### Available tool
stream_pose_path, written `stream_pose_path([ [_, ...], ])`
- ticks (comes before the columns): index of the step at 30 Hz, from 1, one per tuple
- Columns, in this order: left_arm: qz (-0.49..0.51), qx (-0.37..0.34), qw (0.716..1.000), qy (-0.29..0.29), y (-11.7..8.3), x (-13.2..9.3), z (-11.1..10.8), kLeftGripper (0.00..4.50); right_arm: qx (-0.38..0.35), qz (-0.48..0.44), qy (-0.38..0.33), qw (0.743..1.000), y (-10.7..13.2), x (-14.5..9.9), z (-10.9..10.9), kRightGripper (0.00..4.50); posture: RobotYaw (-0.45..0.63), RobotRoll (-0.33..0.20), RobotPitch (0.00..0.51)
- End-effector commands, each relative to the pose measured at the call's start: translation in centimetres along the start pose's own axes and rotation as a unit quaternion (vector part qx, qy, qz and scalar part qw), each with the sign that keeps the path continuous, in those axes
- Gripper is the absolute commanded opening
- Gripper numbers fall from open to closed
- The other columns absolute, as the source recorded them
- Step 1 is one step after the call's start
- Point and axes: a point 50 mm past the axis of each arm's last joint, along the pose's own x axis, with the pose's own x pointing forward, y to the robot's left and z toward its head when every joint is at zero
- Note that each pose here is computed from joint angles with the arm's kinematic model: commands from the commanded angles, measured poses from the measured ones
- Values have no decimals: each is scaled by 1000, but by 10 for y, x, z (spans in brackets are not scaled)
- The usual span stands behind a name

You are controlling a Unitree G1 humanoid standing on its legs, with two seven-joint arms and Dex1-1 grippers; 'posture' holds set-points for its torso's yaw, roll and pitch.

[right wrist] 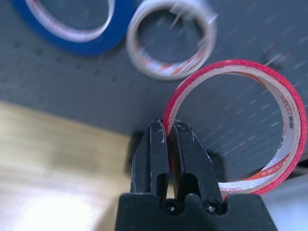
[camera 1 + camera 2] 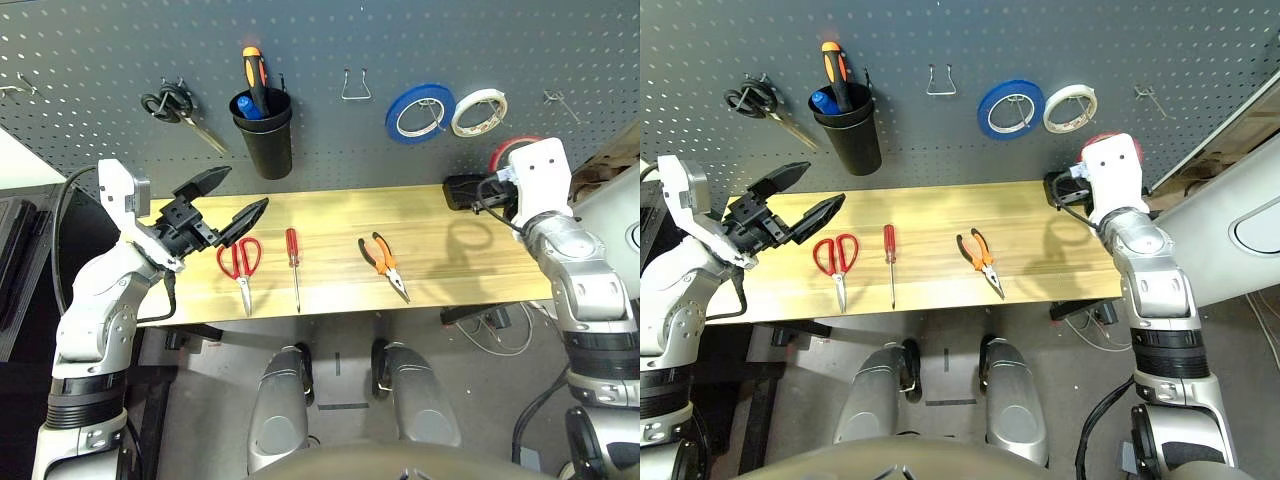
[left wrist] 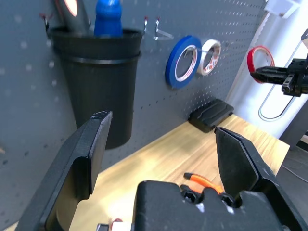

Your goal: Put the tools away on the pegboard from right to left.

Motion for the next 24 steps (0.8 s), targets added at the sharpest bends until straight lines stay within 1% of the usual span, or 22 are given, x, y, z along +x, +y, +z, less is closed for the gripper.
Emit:
stream_pose_path([
  [1,-2,-7,1000,-1,-2,3,-3,4500,-21,-28,-24,999,-11,-2,4,23,-66,0,74],
  [5,-6,-7,1000,-4,-4,8,-4,4500,-27,-56,-40,997,-18,-1,8,23,-69,0,63],
  [9,-10,-9,1000,-6,-5,11,-6,4500,-27,-65,-35,997,-24,5,7,23,-72,0,60],
  [12,-15,-9,1000,-5,-6,13,-8,4500,-22,-56,-22,998,-27,13,4,23,-69,0,58],
  [15,-16,-9,1000,-6,-7,14,-9,4500,-7,-50,7,999,-33,23,-4,23,-64,0,59],
  [24,-21,-12,1000,-3,-11,13,-15,4500,9,-33,48,998,-50,51,-16,23,-54,0,63],
])
